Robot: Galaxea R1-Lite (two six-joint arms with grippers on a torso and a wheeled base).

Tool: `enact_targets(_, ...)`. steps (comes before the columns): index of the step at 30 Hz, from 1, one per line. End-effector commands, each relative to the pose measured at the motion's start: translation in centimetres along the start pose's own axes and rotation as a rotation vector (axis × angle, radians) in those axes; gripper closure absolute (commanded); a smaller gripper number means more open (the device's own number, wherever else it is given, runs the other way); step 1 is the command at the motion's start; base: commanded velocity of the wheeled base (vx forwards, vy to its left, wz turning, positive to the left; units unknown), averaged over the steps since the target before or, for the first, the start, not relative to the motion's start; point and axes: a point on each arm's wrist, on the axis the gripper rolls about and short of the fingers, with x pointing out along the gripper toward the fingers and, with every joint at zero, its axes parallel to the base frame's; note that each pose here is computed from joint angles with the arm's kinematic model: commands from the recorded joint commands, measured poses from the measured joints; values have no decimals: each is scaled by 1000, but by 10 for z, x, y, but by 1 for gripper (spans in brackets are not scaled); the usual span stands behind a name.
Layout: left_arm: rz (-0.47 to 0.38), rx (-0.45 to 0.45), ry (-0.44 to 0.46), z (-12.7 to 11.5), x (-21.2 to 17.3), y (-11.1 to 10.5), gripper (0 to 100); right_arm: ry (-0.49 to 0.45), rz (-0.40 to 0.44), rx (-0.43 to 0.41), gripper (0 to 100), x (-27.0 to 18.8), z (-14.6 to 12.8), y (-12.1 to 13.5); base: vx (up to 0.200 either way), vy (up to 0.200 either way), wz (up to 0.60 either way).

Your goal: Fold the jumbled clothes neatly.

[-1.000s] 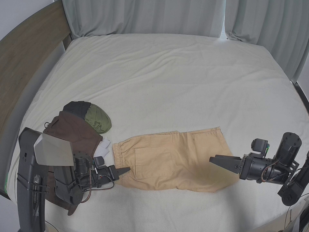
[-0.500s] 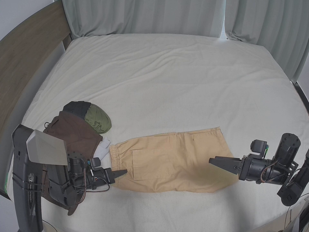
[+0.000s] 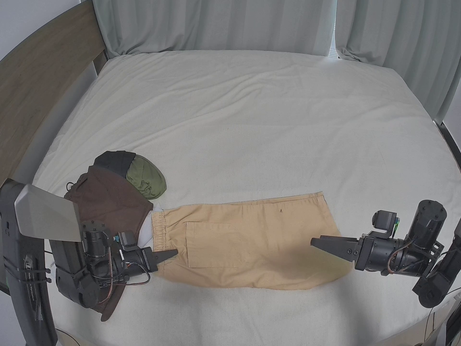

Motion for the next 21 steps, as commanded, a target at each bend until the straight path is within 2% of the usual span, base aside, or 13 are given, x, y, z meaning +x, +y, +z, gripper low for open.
enact_targets(1, -1, 9, -23, 6, -9, -7, 100, 6, -1, 3, 0, 0, -1, 0, 0, 0, 0)
enact_targets(21, 37, 28, -68, 14, -46, 0, 100, 34, -7, -1, 0, 3, -7, -3, 0, 0, 0)
